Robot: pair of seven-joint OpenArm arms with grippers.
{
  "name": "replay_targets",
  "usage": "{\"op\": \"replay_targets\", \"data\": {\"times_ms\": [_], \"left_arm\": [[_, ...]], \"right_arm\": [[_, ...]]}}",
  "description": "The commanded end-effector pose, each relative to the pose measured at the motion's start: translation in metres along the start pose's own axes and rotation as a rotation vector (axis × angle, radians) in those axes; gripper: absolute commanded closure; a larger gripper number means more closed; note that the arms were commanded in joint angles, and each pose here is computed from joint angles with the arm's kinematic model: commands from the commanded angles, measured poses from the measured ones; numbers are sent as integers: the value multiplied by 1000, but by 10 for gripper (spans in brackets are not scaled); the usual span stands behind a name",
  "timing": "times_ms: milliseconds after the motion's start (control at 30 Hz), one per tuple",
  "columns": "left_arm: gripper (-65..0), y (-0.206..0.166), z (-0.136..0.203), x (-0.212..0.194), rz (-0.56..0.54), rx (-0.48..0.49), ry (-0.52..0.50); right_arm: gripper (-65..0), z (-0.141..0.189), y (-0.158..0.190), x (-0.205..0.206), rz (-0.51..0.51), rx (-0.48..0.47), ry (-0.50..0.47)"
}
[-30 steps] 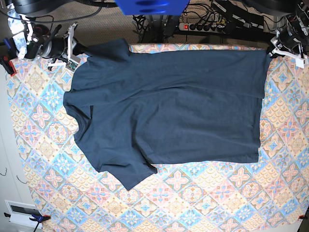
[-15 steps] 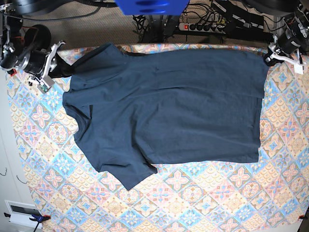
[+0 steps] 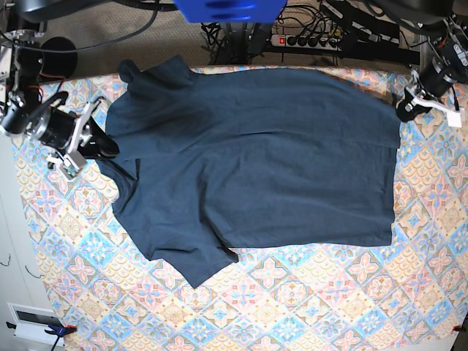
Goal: Layout the t-shirt on the table in an organized manner, then fold the t-shirt properly
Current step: 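Release and regrasp the collar edge with the right gripper, then drag the collar edge with the right gripper to straighten the shoulder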
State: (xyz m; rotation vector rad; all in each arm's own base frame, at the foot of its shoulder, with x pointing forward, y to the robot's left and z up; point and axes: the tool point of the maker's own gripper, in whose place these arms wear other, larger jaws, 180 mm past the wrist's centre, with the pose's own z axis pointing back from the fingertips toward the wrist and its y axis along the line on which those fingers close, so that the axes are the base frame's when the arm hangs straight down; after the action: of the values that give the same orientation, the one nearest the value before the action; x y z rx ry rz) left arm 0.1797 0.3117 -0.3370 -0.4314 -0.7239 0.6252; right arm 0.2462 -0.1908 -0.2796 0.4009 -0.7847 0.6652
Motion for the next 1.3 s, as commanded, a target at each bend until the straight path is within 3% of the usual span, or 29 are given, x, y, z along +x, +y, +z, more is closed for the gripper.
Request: {"op": "replay_targets", "data": {"times_ms": [0, 233, 467, 867, 1267], "left_arm": [[0, -3, 5, 8, -24, -6, -20], [0, 0, 5, 7, -23, 3, -15], [0, 1, 5, 7, -23, 5, -14], [0, 1, 5, 7, -23, 6, -14], [0, 1, 5, 7, -23, 6, -14]], "right_arm": [[-43, 1, -4, 16, 37, -7, -31], [-228, -8, -3, -71, 69, -62, 308], [-243, -1, 4, -112, 83, -82, 447], [-243, 2, 34, -170, -15, 15, 579], [-243, -11, 56, -169, -1, 86, 551]]}}
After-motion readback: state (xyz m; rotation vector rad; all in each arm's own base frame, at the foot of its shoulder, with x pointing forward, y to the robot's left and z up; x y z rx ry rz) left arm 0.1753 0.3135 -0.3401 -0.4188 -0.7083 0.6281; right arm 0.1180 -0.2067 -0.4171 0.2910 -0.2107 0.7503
